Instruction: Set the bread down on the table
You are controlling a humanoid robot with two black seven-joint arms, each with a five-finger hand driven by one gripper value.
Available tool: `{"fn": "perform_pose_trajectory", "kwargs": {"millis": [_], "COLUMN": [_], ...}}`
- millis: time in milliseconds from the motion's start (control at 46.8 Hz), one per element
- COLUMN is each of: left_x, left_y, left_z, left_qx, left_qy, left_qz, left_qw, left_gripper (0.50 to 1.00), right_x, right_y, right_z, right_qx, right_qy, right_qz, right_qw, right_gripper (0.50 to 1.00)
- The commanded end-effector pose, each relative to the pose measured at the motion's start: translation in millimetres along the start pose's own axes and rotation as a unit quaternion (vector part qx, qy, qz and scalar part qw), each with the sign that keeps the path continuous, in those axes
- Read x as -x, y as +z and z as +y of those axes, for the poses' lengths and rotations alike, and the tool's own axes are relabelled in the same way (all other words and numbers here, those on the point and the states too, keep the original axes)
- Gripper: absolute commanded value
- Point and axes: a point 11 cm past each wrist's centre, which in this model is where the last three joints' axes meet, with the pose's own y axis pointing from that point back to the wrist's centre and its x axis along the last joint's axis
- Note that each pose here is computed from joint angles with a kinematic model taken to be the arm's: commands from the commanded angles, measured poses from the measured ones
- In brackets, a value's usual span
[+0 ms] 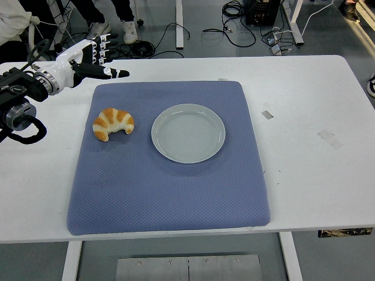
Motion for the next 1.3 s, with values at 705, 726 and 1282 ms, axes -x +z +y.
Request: {"fn": "perform_pose_trajectory", "kwargs": {"millis": [705,726,1282], "left_x": [3,4,-6], "left_y": [-47,-51,-54], "left_z": [7,6,-4], "left_qx": [0.063,0.060,0.078], "left_qy": [0.059,0.062,0.085], "left_qz": [0.312,0.316,0.358], "left_qw": [0.946,0.945,0.927], "left_gripper": [0.983,0.983,0.983], "right_x": [0.5,0.5,0.5], "right_y": [0.0,0.0,0.0], "right_z": [0.0,0.0,0.0], "right_qx": [0.000,0.000,0.000], "right_qy": [-0.001,-0.001,-0.001], "right_qz": [0.000,0.000,0.000], "right_qw": [1.000,1.000,1.000], "right_gripper": [1.000,1.000,1.000]}}
